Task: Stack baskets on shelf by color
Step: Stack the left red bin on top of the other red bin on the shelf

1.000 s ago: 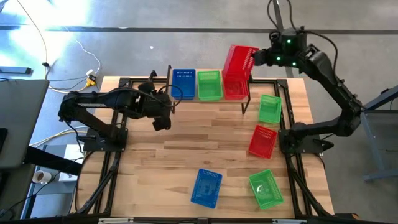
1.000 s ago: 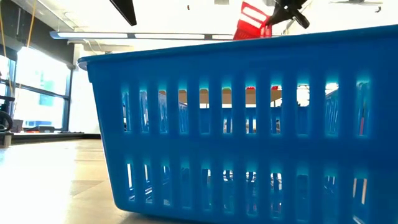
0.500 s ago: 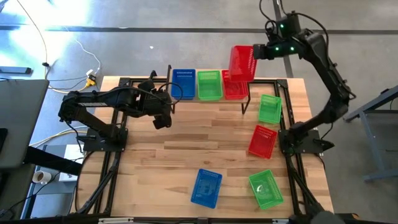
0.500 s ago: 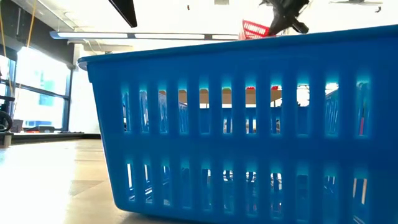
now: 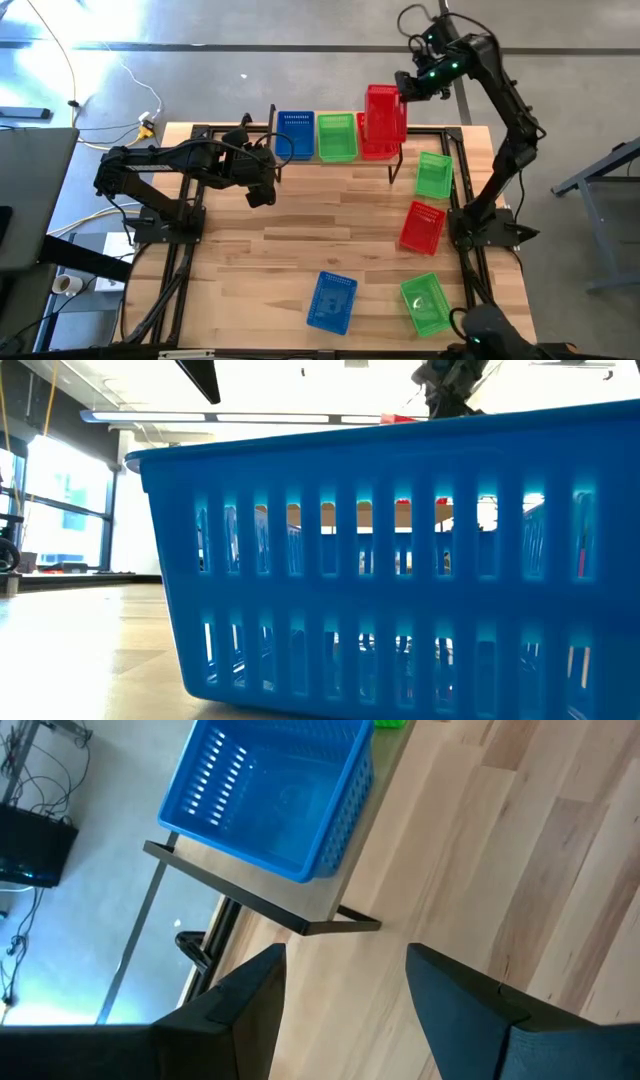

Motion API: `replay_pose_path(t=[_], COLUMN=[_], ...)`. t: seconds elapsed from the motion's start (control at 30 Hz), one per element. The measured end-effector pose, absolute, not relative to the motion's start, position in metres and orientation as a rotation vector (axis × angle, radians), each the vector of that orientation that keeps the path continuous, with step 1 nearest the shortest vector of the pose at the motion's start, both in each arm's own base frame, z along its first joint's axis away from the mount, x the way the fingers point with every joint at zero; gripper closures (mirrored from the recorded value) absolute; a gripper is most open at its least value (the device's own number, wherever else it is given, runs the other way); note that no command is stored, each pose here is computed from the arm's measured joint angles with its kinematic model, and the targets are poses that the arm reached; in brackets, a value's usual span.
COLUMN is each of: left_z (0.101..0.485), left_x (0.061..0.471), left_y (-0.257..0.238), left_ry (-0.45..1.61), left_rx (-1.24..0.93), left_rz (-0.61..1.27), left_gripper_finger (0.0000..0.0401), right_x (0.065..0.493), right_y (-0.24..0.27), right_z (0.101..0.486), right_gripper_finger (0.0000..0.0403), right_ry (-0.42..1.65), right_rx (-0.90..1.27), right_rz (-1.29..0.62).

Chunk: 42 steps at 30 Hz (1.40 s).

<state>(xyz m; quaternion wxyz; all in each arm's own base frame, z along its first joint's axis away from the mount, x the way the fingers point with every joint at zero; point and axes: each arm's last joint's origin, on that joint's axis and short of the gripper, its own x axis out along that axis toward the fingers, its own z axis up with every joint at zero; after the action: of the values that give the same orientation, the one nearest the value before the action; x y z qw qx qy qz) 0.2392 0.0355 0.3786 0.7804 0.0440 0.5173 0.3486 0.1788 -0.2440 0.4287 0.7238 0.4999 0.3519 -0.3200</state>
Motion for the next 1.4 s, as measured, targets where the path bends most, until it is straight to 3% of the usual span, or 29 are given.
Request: replay_pose_path(t=[0.83,1.4], left_z=[0.379,0.378], left_x=[0.239,0.239], left_y=[0.036,0.035], left_ry=[1.119,1.122], left_rx=[0.095,0.096], left_rz=[0.752,0.751], left_gripper_finger=[0.0204,0.0204], right_x=[0.203,0.205], right_y=[-0.271,-0.273], right_z=[0.384,0.379], right_gripper_finger=[0.0403,0.0403], right_ry=[0.958,0.969], right_rx=[1.203,1.237], right_rz=[-0.710,-0.786])
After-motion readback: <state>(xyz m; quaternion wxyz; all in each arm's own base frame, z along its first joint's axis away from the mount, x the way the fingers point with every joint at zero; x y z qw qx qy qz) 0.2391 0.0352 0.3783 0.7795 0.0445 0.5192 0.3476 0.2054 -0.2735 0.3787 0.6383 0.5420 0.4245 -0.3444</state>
